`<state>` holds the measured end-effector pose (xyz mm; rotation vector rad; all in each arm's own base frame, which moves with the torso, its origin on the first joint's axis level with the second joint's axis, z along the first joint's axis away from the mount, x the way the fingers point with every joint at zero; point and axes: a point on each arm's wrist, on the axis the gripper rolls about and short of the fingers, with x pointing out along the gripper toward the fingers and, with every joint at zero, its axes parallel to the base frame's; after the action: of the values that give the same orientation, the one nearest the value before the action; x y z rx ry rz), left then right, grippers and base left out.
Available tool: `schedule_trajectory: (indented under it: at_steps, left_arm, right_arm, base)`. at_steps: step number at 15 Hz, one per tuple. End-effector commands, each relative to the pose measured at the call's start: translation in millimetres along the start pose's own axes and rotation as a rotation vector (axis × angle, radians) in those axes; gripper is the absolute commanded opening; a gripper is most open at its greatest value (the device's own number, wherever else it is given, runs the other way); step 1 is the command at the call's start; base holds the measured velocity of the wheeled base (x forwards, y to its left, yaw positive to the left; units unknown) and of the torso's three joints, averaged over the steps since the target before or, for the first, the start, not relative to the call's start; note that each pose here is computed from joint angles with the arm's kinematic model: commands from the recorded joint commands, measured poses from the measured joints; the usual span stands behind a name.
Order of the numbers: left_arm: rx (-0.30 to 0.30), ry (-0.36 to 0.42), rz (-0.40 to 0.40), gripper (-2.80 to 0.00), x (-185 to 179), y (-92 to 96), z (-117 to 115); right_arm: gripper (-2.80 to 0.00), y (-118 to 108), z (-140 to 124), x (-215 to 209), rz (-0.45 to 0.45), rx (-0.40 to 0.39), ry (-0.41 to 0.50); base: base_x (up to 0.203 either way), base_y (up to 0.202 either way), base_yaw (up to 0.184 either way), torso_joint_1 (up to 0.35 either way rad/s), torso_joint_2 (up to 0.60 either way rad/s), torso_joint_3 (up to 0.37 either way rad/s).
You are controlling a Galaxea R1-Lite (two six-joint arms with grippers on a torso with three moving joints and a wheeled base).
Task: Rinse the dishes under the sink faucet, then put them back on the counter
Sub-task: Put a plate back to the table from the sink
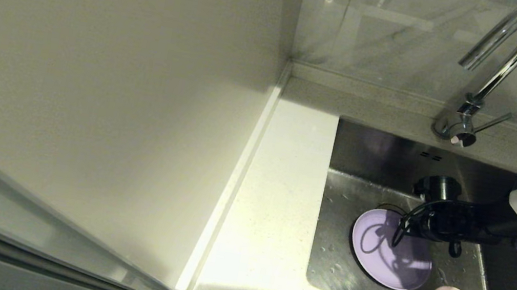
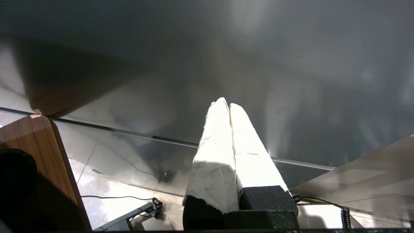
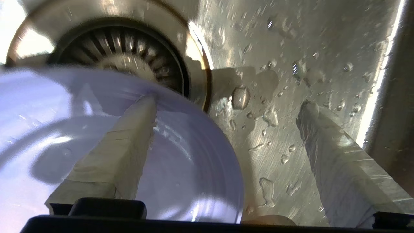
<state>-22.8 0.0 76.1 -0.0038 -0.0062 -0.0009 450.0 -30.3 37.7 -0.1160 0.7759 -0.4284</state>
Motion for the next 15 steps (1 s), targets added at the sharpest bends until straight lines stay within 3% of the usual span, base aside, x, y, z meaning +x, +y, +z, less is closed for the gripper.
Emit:
schedule_trajectory:
  at_steps: [1,4,6,11,15]
  left_arm:
    - [-0.001,0.002,0.001,-2.8,0,0.0,-1]
    - [-0.001,0.002,0.0,-2.8,0,0.0,-1]
    - [-0.001,0.003,0.001,-2.8,0,0.0,-1]
    - [-0.001,0.002,0.001,-2.8,0,0.0,-1]
    - [-0.001,0.003,0.0,-2.8,0,0.0,-1]
  right_arm:
    - [0.0,2,-13,4,0.002,-0.049,0.039]
    - [0.0,3,-28,5,0.038,-0.173,0.03]
    - [0.0,2,-30,5,0.04,-0.21,0.013]
    - [0.0,1,-34,0,0.055,-0.25,0.022]
    - [0.0,2,-37,-3,0.131,-0.292,0.023]
  base:
    - [0.0,0.0,0.0,0.0,0.0,0.0]
    - [0.0,0.0,0.0,0.0,0.0,0.0]
    - [0.0,0.0,0.0,0.0,0.0,0.0]
    - [0.0,0.0,0.0,0.0,0.0,0.0]
    - [0.0,0.0,0.0,0.0,0.0,0.0]
